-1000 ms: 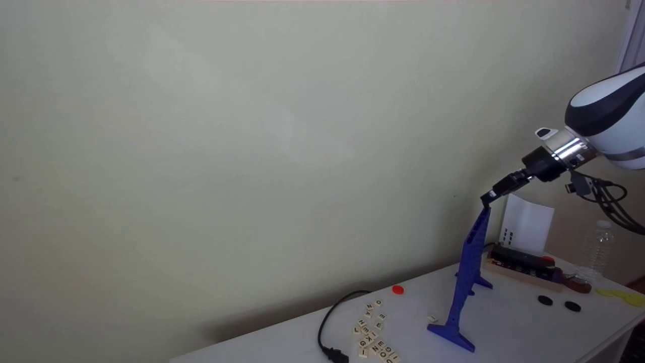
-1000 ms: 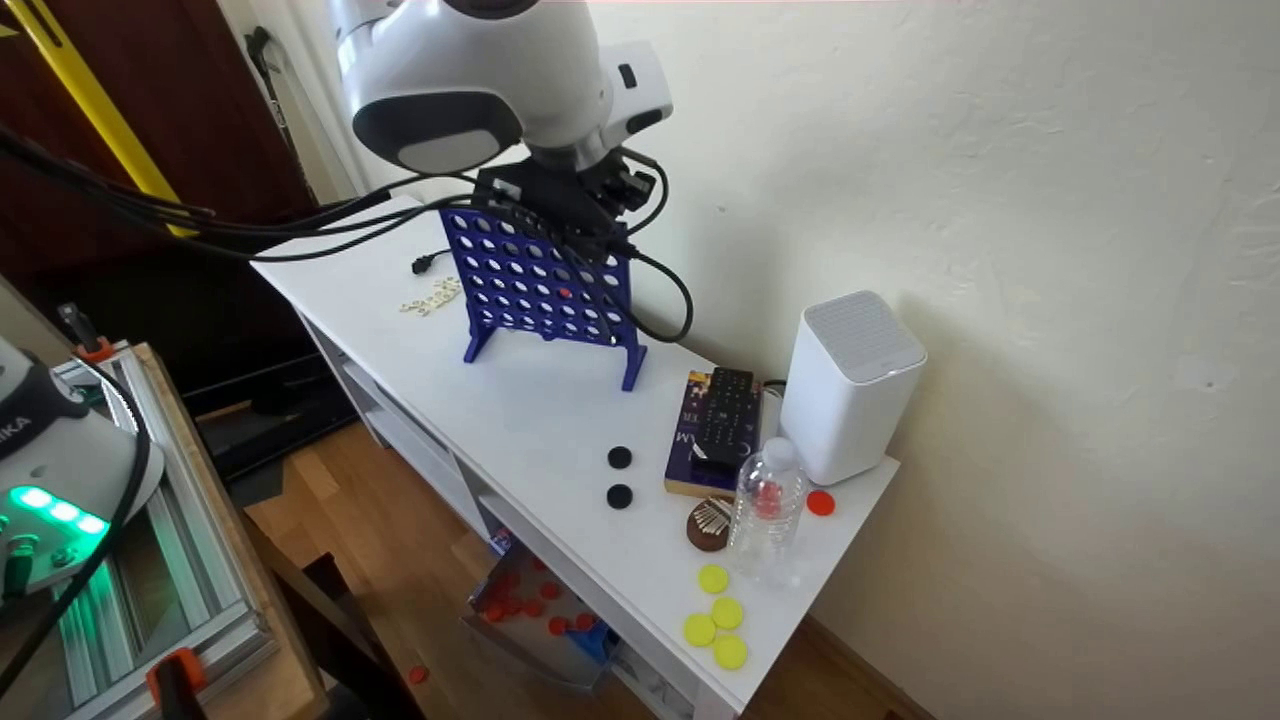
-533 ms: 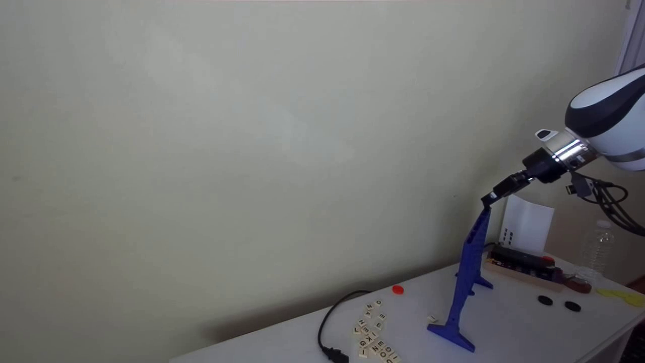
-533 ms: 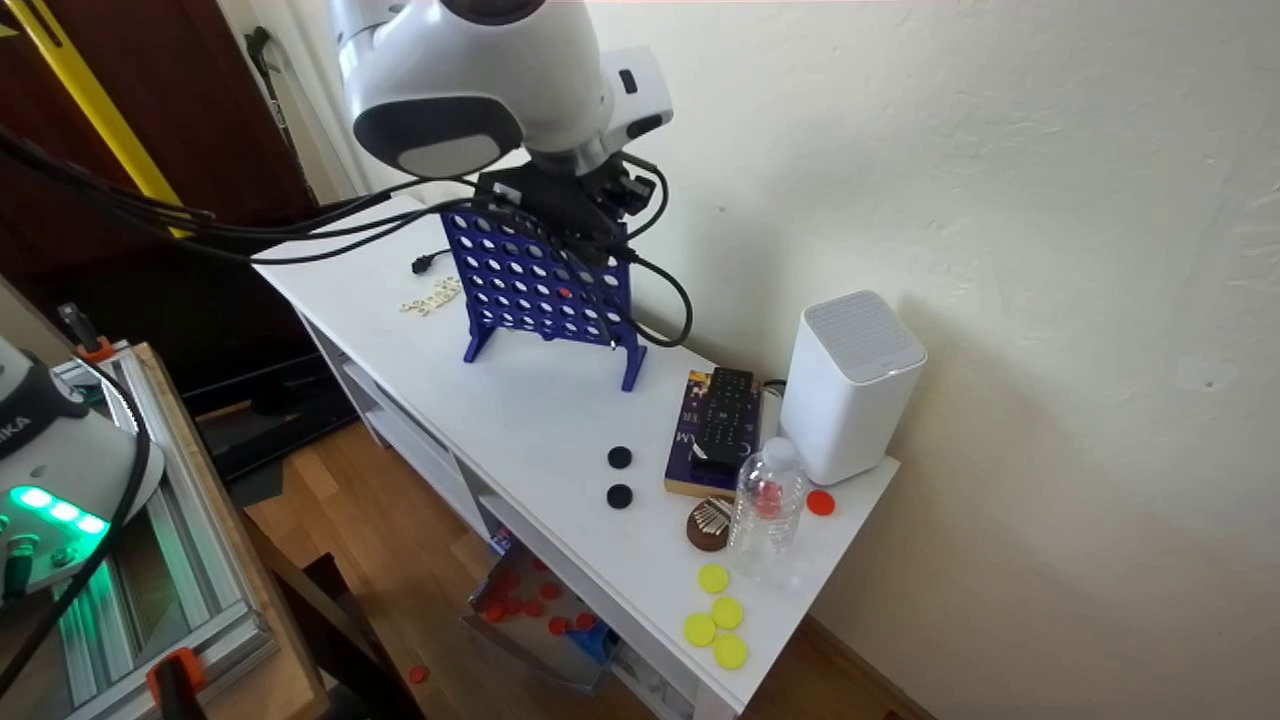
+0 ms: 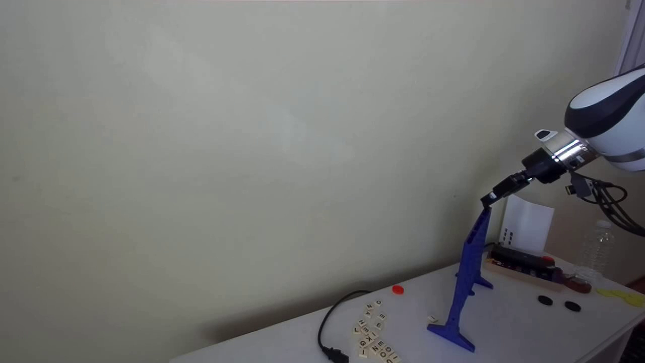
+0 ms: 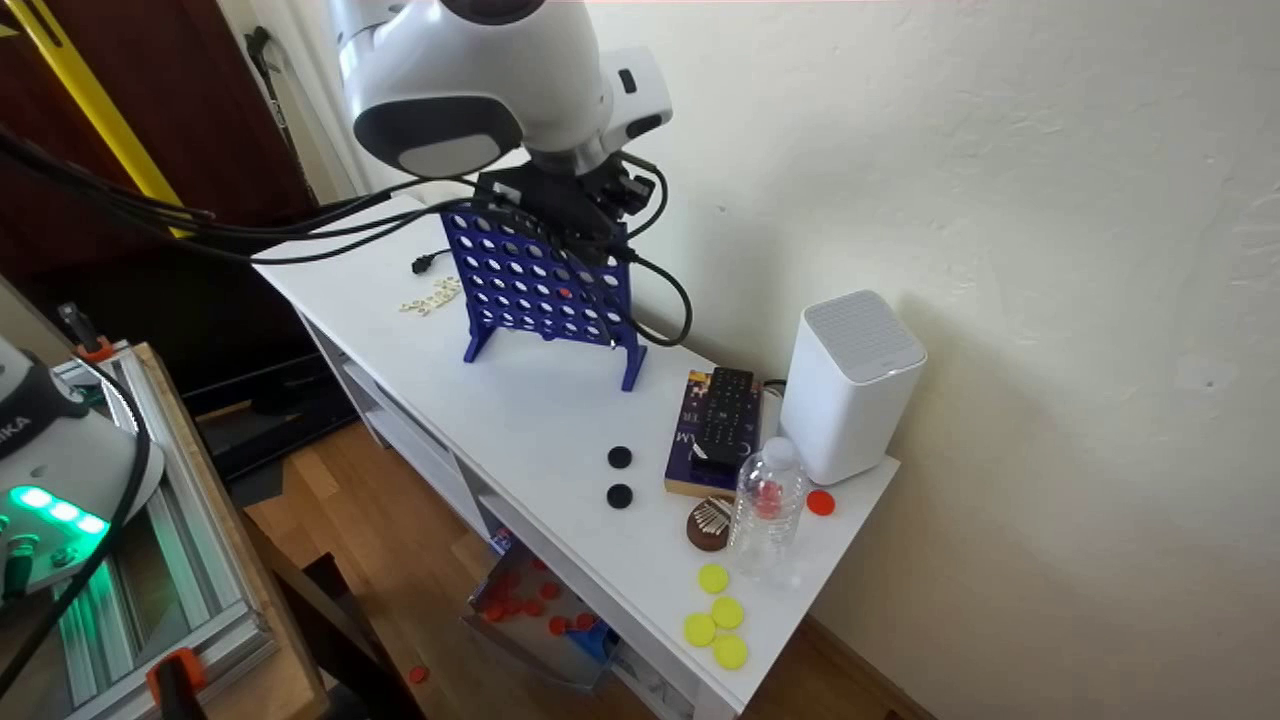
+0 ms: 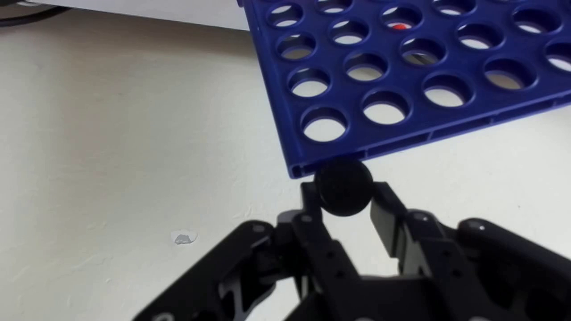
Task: Put one black chip in the blue gameboard.
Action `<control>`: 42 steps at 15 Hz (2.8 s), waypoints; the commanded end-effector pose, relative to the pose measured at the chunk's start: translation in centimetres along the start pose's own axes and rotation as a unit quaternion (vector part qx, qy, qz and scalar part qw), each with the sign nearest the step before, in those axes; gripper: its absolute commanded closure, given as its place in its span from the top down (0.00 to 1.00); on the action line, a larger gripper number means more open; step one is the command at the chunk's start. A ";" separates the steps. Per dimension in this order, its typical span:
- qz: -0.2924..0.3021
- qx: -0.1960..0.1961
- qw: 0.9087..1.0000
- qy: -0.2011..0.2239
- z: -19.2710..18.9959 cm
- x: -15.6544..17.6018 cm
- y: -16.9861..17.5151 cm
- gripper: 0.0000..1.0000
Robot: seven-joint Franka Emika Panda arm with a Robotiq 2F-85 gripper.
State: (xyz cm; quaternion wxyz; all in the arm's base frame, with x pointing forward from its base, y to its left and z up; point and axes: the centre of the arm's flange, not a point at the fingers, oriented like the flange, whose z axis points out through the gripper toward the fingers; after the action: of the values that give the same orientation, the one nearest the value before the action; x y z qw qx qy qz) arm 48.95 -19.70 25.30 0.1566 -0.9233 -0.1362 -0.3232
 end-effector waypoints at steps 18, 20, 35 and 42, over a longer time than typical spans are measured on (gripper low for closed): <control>0.005 0.000 1.000 -0.005 0.5 -1.3 0.2 0.09; -0.004 -0.002 1.000 -0.009 0.5 -1.2 0.1 0.09; -0.023 -0.008 1.000 -0.017 0.1 -1.4 0.2 0.60; -0.019 0.002 1.000 -0.011 0.0 -1.4 -0.2 1.00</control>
State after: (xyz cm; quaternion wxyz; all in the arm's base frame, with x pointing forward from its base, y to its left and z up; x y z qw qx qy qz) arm 48.38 -19.90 24.35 0.1484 -0.9229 -0.1578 -0.3182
